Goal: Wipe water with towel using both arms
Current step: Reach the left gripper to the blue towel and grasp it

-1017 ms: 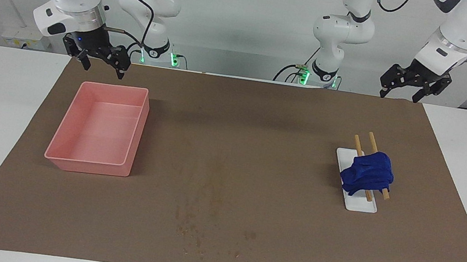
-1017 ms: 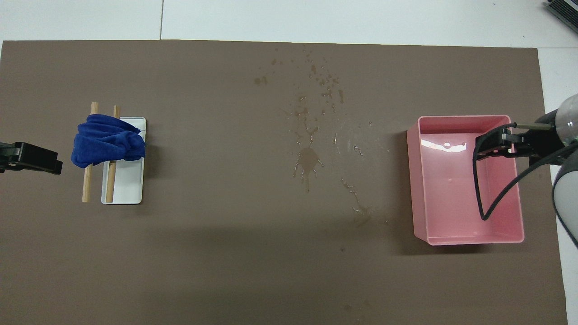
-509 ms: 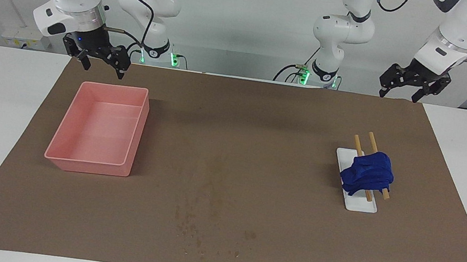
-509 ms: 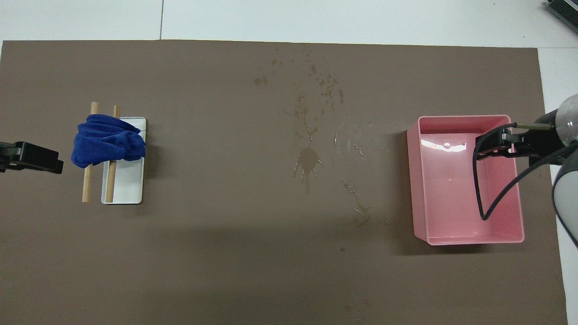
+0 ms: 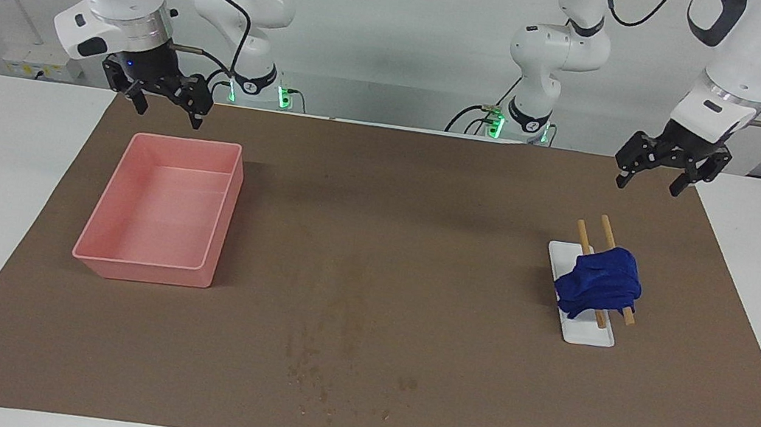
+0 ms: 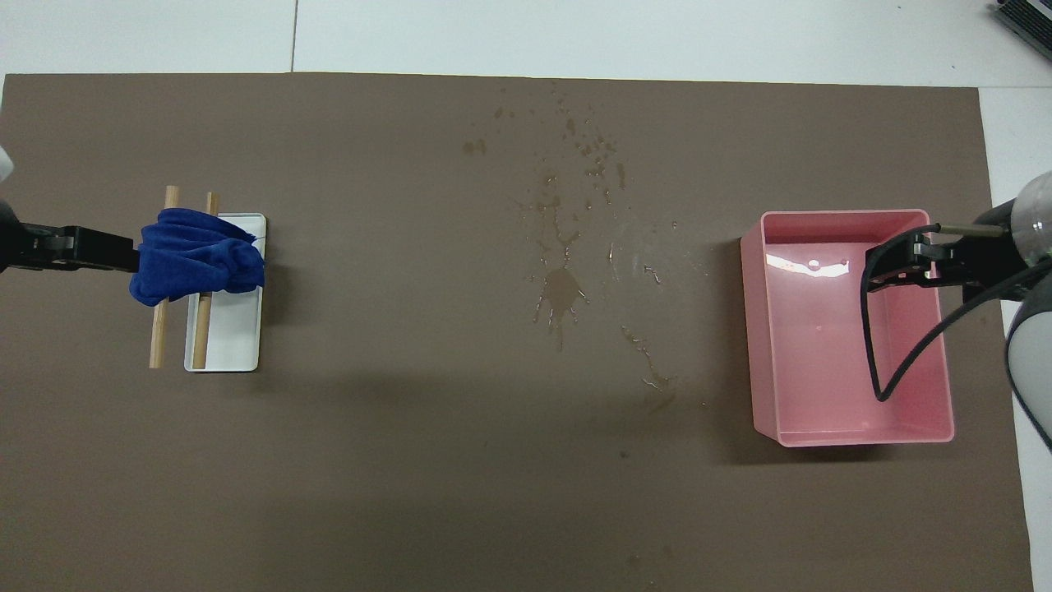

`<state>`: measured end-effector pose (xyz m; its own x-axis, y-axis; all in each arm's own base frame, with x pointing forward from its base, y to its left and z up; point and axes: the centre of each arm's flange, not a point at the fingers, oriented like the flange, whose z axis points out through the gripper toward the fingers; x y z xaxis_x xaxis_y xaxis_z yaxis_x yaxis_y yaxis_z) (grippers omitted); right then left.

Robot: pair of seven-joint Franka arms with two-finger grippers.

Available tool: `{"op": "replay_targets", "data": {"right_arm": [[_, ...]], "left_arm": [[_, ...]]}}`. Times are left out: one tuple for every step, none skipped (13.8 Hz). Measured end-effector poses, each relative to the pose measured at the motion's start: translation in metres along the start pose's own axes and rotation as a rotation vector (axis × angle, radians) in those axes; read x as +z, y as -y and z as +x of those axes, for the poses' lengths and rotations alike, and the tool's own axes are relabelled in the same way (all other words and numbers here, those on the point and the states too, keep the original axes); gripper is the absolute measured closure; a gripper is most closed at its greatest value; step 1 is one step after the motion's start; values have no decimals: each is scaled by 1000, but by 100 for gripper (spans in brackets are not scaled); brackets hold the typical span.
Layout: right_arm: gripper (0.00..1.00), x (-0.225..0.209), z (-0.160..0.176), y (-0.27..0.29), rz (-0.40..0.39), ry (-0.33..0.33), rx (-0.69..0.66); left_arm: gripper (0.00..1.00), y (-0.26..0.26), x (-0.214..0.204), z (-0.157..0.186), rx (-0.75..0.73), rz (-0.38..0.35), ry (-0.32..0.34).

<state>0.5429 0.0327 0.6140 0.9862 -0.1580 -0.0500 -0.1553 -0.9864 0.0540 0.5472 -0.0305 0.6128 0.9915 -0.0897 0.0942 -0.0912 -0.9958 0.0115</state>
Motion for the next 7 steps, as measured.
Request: {"op": "replay_targets", "data": {"right_arm": [[0,0,0,0,0,0,0],[0,0,0,0,0,0,0],[0,0,0,0,0,0,0],[0,0,0,0,0,0,0],[0,0,0,0,0,0,0],[0,0,0,0,0,0,0],[0,0,0,0,0,0,0]], "left_arm": [[0,1,8,4,-2,1,-24],[0,3,19,9,-5,2,-50],[0,7,31,15,-10,3,-73],[0,12,46,21,-19,4,-88],[0,19,62,27,-24,5,-98],[0,26,77,33,-25,6,-104],[0,32,93,38,-32,6,-104]]}}
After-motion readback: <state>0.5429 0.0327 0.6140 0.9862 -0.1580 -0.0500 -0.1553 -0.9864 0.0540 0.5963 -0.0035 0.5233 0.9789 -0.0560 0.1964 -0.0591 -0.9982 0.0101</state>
